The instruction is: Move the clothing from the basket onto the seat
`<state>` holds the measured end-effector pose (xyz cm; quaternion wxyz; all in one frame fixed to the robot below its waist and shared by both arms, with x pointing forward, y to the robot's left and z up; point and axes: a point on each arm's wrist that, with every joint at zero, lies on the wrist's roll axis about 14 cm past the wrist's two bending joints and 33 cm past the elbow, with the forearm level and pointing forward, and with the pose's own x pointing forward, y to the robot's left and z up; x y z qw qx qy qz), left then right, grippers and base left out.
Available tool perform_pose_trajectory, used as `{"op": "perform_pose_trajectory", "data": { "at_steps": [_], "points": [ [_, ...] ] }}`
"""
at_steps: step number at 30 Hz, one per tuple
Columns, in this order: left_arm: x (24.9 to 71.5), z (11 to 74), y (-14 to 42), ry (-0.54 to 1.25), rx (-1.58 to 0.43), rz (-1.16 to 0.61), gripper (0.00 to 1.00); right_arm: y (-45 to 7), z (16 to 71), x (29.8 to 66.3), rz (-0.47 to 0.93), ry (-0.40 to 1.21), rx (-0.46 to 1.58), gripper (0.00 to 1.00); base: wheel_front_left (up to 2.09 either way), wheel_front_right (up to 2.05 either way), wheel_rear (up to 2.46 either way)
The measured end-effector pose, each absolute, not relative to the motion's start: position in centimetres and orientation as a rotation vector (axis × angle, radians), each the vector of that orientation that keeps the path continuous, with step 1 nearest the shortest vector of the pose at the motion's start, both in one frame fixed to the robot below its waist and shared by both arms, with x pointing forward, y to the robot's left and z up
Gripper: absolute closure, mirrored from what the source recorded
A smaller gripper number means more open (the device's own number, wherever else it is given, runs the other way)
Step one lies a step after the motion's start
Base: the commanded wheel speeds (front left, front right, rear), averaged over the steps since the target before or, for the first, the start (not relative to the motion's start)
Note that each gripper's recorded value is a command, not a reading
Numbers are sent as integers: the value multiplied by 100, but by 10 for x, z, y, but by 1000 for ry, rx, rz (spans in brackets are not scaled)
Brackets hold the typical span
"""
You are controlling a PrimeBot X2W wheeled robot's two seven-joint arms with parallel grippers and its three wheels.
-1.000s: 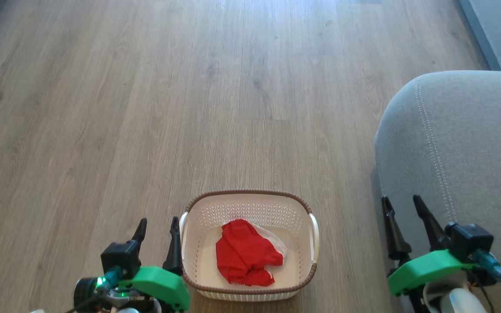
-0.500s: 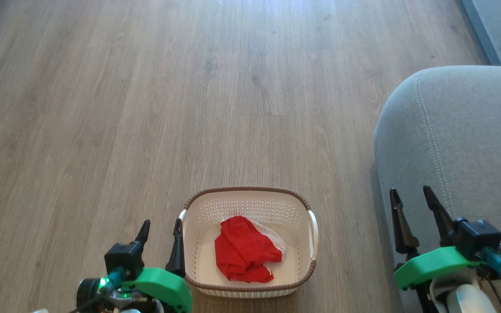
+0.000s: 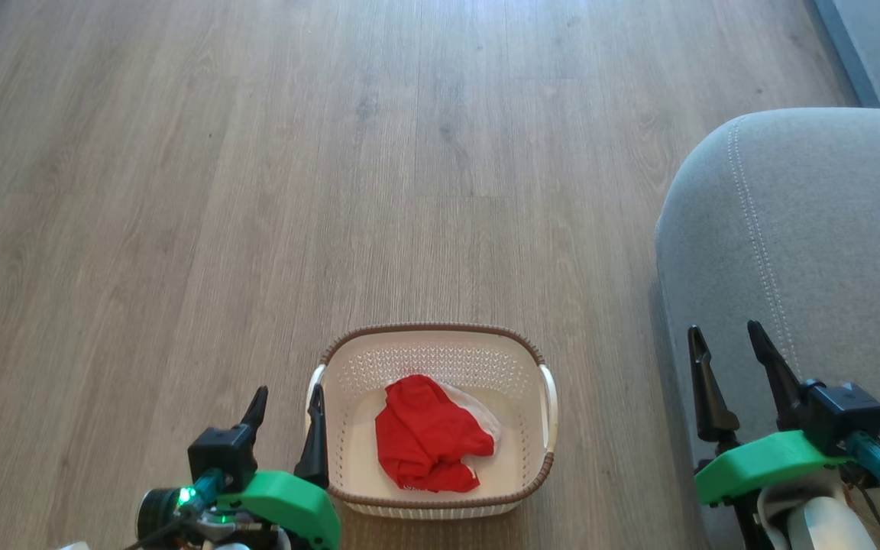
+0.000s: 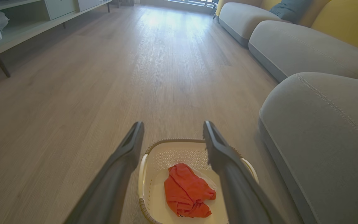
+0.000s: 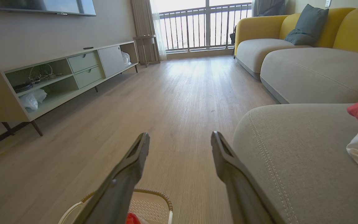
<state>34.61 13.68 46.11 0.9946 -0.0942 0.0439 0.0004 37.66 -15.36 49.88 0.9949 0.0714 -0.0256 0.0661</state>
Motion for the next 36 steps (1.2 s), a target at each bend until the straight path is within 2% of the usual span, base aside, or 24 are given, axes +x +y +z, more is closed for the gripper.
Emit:
{"op": "perform_pose_trajectory", "data": {
  "at_steps": [26, 36],
  "points": [
    [356, 440, 120, 160, -174, -49, 0, -166, 484, 379, 92, -11, 137, 0, 0, 0, 0],
    [399, 404, 81, 253, -87, -168, 0, -168, 467, 412, 99, 22, 114, 0, 0, 0, 0]
  ]
}}
